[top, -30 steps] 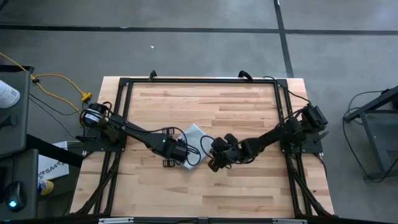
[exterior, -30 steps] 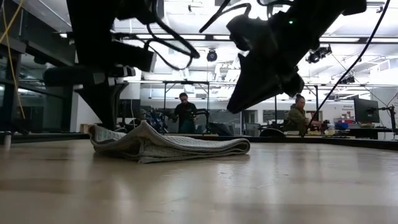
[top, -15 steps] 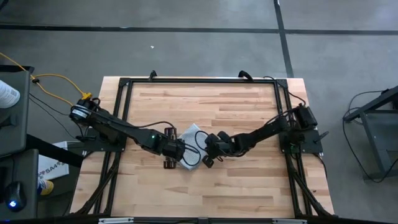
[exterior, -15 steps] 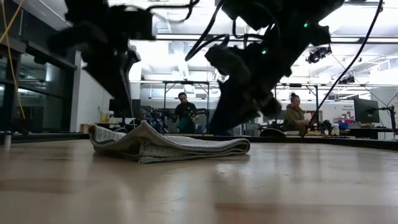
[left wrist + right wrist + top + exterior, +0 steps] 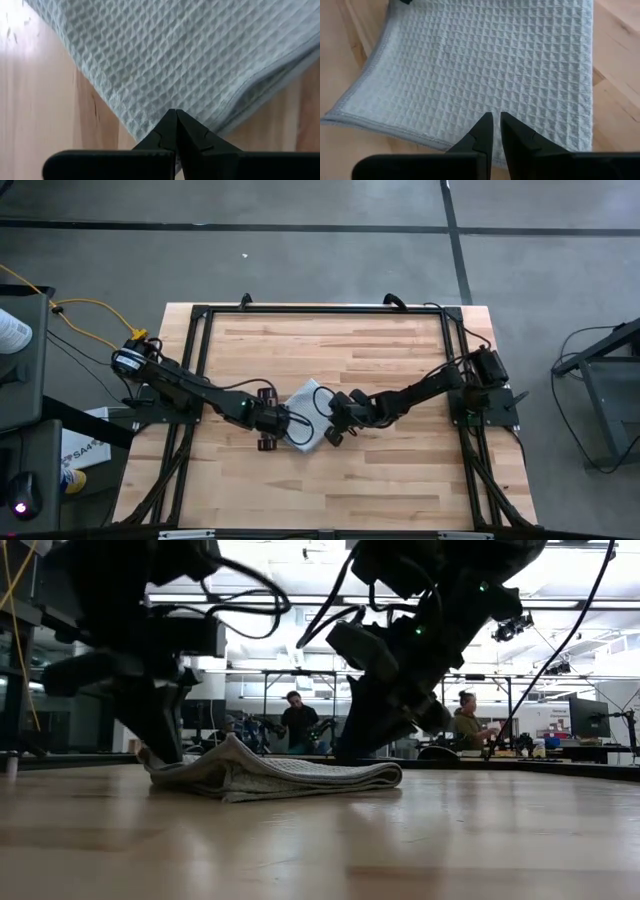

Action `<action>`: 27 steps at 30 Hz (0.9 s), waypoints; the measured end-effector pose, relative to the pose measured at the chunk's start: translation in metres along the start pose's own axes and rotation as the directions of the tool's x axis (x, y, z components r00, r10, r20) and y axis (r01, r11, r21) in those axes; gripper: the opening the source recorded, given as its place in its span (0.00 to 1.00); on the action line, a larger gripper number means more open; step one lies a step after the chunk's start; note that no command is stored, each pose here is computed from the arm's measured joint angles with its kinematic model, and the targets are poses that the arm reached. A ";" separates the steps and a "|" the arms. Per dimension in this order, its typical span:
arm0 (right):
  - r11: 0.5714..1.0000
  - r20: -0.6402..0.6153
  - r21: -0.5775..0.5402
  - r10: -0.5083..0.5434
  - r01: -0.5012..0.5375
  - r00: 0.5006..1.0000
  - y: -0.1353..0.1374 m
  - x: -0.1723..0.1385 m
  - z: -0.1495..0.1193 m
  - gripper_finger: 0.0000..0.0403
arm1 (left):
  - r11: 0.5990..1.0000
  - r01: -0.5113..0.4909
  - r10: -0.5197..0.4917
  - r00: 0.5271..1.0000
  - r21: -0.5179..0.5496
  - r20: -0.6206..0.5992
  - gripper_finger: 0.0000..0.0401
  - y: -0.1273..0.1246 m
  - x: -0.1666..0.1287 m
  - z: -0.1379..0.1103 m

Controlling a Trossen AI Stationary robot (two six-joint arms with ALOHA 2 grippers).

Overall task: Fold microfiber towels
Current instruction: Fold the gray microfiber cloth

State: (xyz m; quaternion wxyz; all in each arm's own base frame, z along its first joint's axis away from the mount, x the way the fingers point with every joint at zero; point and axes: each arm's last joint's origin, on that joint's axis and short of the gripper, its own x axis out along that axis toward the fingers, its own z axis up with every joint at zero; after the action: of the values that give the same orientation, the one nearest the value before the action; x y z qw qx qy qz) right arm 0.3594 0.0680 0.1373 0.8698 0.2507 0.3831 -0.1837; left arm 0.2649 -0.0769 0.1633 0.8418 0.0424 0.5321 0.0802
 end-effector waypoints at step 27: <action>0.987 -0.116 0.011 -0.159 0.161 0.981 -0.019 -0.001 -0.007 0.07 | 0.986 0.141 -0.134 0.988 -0.085 0.082 0.00 -0.006 0.015 -0.008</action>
State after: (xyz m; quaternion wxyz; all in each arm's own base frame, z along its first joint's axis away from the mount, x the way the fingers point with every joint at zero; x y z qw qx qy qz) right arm 0.3449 0.0570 0.1283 0.8262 0.2382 0.4494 -0.2423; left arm 0.2645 -0.0800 0.1458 0.8660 -0.0297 0.4971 0.0445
